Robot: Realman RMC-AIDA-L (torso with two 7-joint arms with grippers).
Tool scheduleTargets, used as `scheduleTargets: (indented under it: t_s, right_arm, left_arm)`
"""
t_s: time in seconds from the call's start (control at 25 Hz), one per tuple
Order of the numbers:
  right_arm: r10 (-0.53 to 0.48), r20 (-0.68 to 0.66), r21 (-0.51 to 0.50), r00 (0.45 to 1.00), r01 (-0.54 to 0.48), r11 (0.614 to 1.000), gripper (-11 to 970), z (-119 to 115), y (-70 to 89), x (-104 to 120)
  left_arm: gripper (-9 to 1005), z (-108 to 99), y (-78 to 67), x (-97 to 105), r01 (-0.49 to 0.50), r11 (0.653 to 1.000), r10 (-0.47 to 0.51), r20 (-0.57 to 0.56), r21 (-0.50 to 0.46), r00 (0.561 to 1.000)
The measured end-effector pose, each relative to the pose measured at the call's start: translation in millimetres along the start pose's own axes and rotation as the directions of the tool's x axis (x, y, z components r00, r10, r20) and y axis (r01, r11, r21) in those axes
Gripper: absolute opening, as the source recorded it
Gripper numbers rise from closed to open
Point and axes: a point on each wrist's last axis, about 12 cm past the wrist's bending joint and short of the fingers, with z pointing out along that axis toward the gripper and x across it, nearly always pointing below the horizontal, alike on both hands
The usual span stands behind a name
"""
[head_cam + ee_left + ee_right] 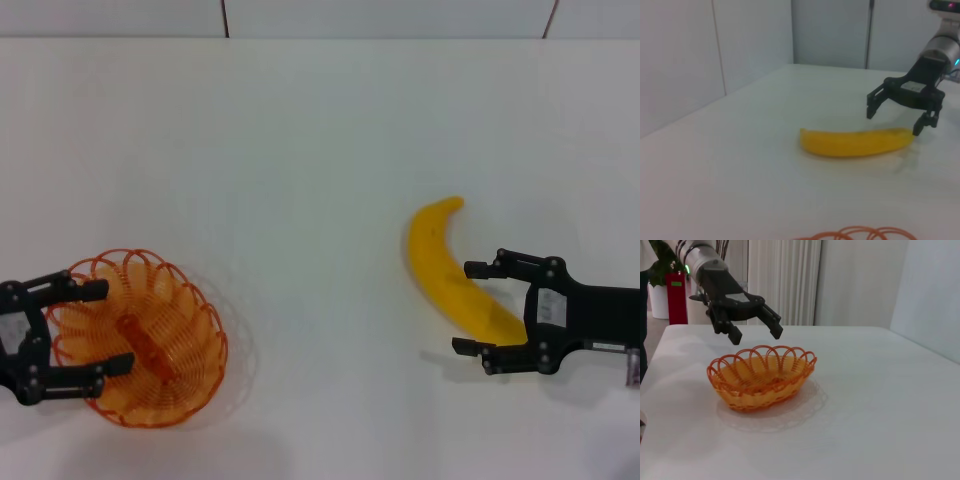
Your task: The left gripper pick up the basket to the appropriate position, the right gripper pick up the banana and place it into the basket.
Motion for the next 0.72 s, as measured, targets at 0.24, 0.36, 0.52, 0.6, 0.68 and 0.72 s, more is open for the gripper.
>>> scheduleTargets:
  t_s: [0.24, 0.36, 0.52, 0.6, 0.68, 0.72]
  right_arm:
    - [0.009, 0.005, -0.002, 1.0, -0.009, 1.0, 890, 1.9, 2.0, 0.9]
    - [0.009, 0.006, -0.003, 1.0, -0.009, 1.0, 890, 1.7, 2.0, 0.8]
    - [0.009, 0.007, -0.001, 1.0, -0.009, 1.0, 891, 1.3, 1.8, 0.7]
    - [0.009, 0.007, -0.001, 1.0, -0.009, 1.0, 891, 1.3, 1.8, 0.7]
    - [0.009, 0.008, -0.001, 1.0, -0.009, 1.0, 891, 1.4, 1.9, 0.6]
    - [0.009, 0.008, -0.002, 1.0, -0.009, 1.0, 891, 1.4, 2.0, 0.6]
  left_arm:
    - [881, 3.0, -2.8, 4.8, -0.005, 1.0, 0.005, 0.029, -0.004, 1.0]
    - [876, 2.5, -2.7, 5.1, -0.004, 1.0, 0.004, 0.029, -0.007, 1.0]
    - [871, 2.5, -2.7, 5.2, -0.004, 1.0, 0.004, 0.028, -0.007, 1.0]
    - [868, 2.7, -2.5, 5.0, -0.004, 1.0, 0.005, 0.029, -0.007, 1.0]
    - [865, 2.2, -1.8, 4.3, -0.002, 1.0, 0.002, 0.037, -0.014, 0.999]
    - [864, 1.0, -0.2, 2.9, 0.005, 1.0, -0.003, 0.05, -0.027, 0.999]
